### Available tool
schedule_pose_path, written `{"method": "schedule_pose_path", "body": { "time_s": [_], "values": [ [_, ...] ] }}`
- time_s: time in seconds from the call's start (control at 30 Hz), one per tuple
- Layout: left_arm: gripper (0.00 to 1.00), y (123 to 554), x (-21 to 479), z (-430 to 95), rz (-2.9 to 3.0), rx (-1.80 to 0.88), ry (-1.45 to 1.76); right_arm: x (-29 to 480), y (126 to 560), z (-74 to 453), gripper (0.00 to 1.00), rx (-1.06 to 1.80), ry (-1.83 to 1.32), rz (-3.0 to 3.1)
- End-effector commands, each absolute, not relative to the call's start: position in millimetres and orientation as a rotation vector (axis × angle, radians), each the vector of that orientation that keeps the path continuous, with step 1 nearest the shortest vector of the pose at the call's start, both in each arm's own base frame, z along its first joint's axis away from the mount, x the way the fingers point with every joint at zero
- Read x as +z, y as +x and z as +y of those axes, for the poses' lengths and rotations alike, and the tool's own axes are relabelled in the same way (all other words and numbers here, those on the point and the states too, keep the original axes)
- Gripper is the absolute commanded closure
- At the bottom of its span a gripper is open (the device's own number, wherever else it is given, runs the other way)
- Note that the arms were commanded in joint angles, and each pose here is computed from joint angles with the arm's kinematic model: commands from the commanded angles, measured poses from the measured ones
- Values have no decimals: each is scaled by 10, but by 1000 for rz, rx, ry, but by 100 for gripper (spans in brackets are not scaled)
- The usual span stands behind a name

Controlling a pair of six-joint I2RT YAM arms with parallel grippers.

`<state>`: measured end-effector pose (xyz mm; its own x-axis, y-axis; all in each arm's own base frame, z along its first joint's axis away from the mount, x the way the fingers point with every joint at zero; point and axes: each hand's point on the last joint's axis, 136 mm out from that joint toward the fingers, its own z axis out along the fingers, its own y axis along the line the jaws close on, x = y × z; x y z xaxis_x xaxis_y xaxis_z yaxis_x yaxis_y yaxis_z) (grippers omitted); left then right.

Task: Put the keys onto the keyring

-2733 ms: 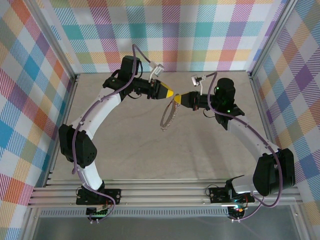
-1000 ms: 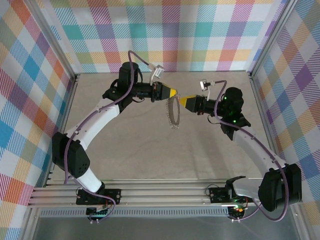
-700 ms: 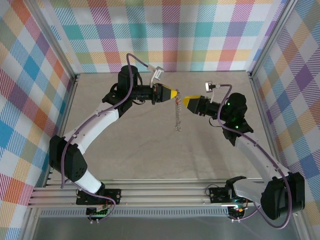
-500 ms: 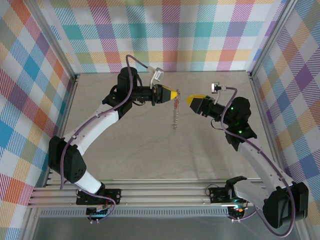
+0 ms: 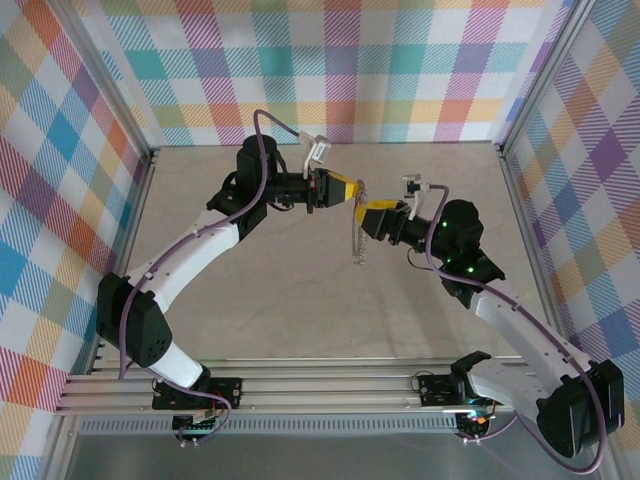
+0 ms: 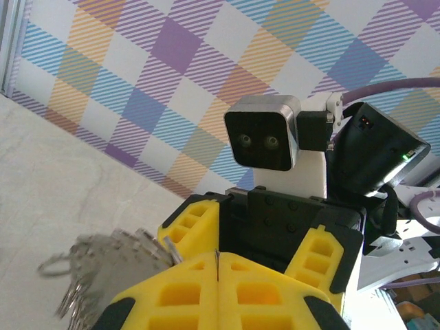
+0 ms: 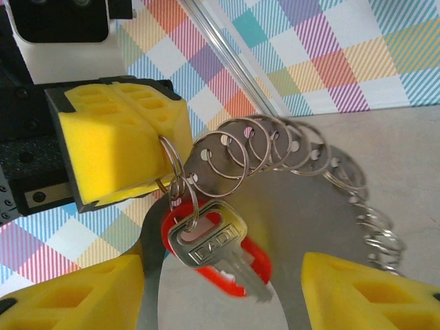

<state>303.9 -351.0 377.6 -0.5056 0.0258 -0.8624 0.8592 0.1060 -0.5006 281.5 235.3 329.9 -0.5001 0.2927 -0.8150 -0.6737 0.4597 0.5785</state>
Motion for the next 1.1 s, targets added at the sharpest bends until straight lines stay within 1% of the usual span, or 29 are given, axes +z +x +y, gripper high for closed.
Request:
{"method": "schedule_pose_path", "body": {
  "time_s": [0.0, 0.13, 0.23, 0.3, 0.47, 0.57, 0.7, 0.8, 0.97, 1.07],
  "values": [
    [100, 2868, 4074, -3462, 1560, -1481, 926, 3394, 2850, 2401, 38, 1192, -361, 1695],
    [100, 2857, 4071, -3465, 1560, -1484, 928, 3388, 2869, 2443, 40, 1194, -371, 1697],
    [100, 2841, 4080, -3464, 1556, -1484, 932, 3403, 2866, 2464, 45, 1198, -381, 1695],
    [100, 2844, 4066, -3467, 1561, -1483, 928, 3419, 2838, 2484, 52, 1210, -400, 1691],
    [100, 2862, 4053, -3467, 1564, -1475, 919, 3443, 2715, 2566, 61, 1256, -480, 1689],
    [100, 2867, 4048, -3468, 1567, -1474, 917, 3438, 2650, 2603, 68, 1276, -517, 1692],
    [100, 2865, 4039, -3471, 1570, -1474, 916, 3437, 2601, 2632, 83, 1279, -547, 1696],
    [100, 2863, 4052, -3465, 1566, -1470, 913, 3434, 2581, 2636, 91, 1276, -554, 1701],
    [100, 2862, 4072, -3456, 1561, -1464, 907, 3400, 2576, 2635, 98, 1274, -554, 1711],
    [100, 2857, 4082, -3453, 1558, -1462, 907, 3375, 2570, 2627, 100, 1271, -550, 1715]
  ]
}}
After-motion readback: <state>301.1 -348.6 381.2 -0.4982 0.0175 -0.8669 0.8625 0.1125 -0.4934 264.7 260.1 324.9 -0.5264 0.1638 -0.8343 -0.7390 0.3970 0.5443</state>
